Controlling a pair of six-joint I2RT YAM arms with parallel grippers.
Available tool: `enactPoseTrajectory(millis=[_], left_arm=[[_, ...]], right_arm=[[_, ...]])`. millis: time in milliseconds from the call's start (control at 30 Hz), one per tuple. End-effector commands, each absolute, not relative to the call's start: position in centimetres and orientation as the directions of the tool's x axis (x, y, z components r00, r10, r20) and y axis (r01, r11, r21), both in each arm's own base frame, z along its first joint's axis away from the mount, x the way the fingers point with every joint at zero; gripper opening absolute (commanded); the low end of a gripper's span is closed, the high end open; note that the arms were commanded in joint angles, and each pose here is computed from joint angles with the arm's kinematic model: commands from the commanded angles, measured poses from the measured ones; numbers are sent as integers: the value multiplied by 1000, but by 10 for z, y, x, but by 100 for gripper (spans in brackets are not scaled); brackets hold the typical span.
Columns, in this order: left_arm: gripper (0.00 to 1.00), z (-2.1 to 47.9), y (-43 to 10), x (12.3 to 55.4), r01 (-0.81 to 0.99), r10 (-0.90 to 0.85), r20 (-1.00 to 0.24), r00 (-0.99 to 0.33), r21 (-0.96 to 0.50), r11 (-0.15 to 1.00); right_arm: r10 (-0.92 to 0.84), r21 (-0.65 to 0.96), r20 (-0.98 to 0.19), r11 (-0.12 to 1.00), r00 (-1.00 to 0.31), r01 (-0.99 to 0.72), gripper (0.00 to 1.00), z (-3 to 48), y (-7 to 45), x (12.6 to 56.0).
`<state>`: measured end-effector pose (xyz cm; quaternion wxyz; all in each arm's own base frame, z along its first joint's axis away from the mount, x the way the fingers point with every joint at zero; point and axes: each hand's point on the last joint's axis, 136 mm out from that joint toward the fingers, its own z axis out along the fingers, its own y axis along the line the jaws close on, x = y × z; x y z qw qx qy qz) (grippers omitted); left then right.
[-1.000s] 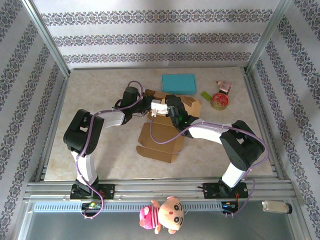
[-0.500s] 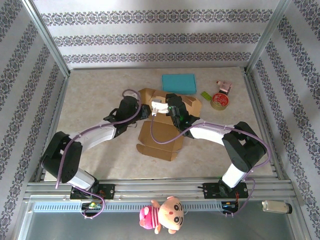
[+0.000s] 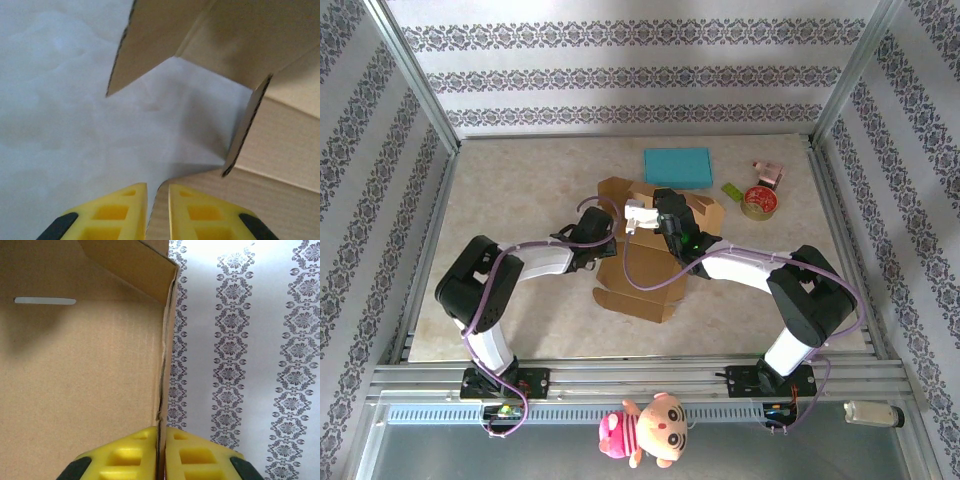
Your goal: Fold the paper box
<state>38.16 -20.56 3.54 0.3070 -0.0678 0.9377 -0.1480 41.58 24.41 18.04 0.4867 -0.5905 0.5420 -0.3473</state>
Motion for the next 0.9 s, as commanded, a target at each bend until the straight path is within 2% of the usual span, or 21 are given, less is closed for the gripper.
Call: enactPoseTrajectory(millis=[0,233,333,467,600,667,733,800,867], left_arm=[[19,50,-224,407,54,-198,-604,-772,-373,926],[19,94,-292,407,326,-216,-622,-752,-637,698],[19,82,-302,405,324,-214,-584,-783,-677,661],[19,80,-291,405,312,-241,-594,-768,-675,669],[23,134,-247,411,328,-350,-652,-672,-687,649],[27,158,-219,412,321,-358,-689,-630,-651,688],[31,170,-189,414,287,-298,-747,-594,-543,789],[39,177,-163,415,267,-177,-799,-574,-388,882],[49,176,-154,417,315,-63,-812,-580,-295,902]], right_arm=[[-978,-961,-123,75,170,-268,13,194,240,416],[-979,-961,-135,90,156,-262,13,195,239,417],[-976,-959,-154,110,156,-261,13,197,240,417],[-979,-960,-141,98,150,-264,13,193,238,418],[-983,-961,-126,87,134,-263,13,190,231,418],[-982,-960,-128,89,135,-264,13,190,231,417],[-983,-961,-124,85,137,-265,13,189,230,416],[-984,-961,-111,71,141,-267,13,187,230,414],[-985,-962,-97,56,141,-269,13,184,230,414]])
